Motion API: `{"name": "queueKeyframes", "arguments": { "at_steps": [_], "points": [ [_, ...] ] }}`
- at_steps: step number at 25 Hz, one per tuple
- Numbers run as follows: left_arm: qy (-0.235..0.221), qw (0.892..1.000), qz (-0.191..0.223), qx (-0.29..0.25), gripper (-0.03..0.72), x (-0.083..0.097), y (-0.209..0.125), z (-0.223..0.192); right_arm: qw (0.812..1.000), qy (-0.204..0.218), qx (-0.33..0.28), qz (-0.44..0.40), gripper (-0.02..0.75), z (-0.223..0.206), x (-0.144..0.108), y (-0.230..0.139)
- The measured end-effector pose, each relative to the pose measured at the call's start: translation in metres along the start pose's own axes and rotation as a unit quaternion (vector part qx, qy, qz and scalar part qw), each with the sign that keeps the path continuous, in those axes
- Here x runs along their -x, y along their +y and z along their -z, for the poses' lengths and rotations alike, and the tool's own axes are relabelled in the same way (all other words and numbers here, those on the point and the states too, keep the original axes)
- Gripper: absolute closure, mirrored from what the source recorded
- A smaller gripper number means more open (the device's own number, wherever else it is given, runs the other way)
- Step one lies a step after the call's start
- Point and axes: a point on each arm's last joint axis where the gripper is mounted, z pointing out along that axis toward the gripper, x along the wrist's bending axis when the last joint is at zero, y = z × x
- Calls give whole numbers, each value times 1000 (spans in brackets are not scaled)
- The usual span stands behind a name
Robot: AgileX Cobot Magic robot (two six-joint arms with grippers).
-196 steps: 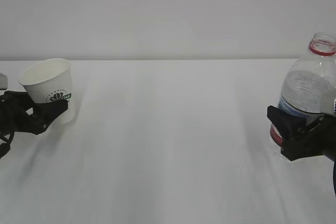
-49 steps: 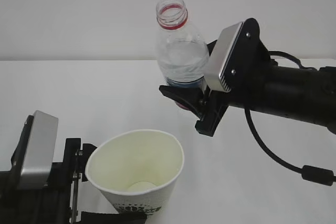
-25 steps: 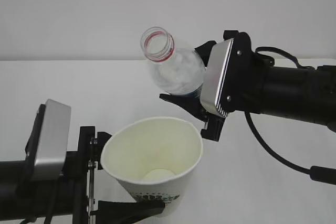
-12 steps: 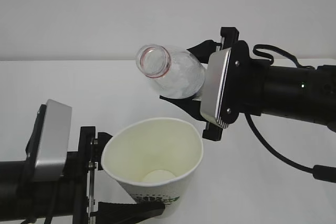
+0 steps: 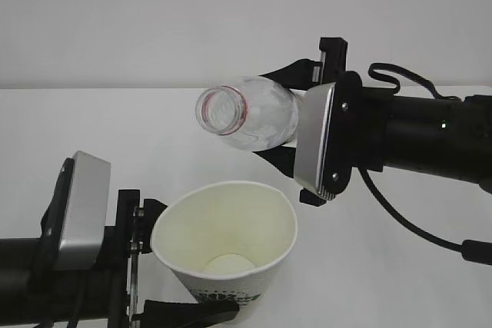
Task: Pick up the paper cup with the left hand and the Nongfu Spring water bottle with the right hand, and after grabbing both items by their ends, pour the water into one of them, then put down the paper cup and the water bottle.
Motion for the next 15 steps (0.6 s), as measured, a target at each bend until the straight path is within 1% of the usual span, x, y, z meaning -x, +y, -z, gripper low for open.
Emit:
{"name": "queueKeyframes", "arguments": {
  "at_steps": [4, 10, 15],
  "points": [
    [-2, 1000, -1, 0, 155, 0, 0, 0, 1000, -1, 2, 12, 233, 0, 0, 0],
    [-3, 1000, -1, -1, 160, 0, 0, 0, 999, -15, 28, 26, 233, 0, 3, 5],
    [-7, 1000, -3, 5, 160, 1, 1, 0, 998, -29, 39, 39, 233, -3, 14, 9]
  ]
}}
